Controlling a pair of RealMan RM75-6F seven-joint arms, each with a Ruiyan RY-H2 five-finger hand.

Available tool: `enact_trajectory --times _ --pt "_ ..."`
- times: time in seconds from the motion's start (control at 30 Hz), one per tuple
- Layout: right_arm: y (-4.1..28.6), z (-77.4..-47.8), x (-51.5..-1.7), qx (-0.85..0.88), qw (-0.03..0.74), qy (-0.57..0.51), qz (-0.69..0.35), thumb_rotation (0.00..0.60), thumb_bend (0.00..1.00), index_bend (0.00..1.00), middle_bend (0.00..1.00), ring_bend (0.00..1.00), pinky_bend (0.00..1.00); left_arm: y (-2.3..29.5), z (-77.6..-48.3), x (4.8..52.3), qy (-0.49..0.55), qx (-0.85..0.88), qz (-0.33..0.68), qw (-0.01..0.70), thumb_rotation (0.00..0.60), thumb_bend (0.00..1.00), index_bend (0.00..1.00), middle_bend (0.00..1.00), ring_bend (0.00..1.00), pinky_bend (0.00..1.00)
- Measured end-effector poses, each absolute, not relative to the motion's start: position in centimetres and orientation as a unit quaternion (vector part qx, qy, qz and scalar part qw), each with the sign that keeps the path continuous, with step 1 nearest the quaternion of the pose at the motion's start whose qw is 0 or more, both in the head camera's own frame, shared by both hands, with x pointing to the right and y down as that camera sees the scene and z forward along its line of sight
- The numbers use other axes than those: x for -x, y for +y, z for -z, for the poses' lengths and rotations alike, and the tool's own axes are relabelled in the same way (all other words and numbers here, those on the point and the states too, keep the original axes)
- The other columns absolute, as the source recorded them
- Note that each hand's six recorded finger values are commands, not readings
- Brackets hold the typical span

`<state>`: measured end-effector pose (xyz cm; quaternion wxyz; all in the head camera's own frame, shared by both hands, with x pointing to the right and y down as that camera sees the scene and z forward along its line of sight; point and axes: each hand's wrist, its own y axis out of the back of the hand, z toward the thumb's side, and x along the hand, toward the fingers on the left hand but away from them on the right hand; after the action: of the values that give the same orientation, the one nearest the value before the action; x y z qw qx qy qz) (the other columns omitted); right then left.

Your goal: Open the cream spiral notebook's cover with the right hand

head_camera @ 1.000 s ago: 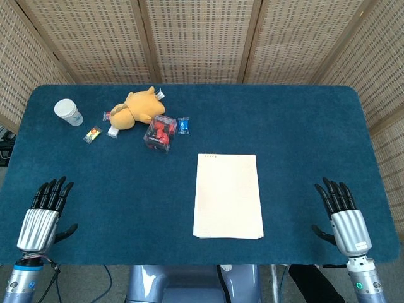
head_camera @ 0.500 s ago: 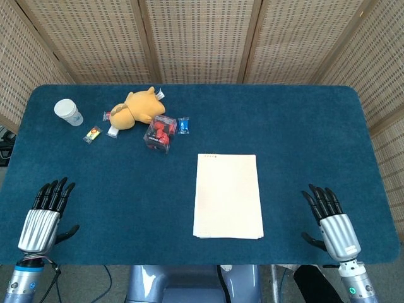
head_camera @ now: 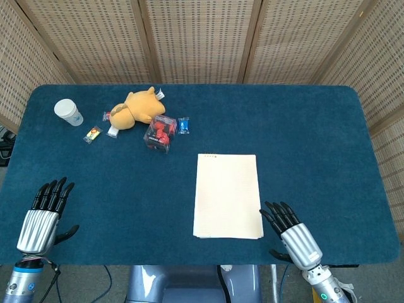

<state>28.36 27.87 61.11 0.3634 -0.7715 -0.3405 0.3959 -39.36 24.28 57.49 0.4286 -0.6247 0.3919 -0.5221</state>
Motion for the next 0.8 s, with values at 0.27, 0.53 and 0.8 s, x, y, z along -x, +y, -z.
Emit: enact_trajectory --times 0.27,0.53,0.8 --pt "27.6 -62.1 -26.4 0.781 0.353 -0.337 -0.389 0.6 0.15 0.0 0.0 0.0 0.0 24.3 -57.6 39.2 0.39 0.627 0.521 0.429 0.6 0.01 0.0 0.0 0.0 0.06" --pt "27.3 -63.4 -24.5 0.787 0.343 -0.326 -0.396 0.6 0.22 0.0 0.0 0.0 0.0 24.3 -57.7 39.2 0.39 0.628 0.521 0.428 0.6 0.01 0.0 0.0 0.0 0.06" --pt "27.1 -65.1 -23.4 0.788 0.33 -0.318 -0.41 0.6 0.25 0.0 0.0 0.0 0.0 24.3 -57.6 39.2 0.392 0.629 0.519 0.426 0.6 0.01 0.0 0.0 0.0 0.06"
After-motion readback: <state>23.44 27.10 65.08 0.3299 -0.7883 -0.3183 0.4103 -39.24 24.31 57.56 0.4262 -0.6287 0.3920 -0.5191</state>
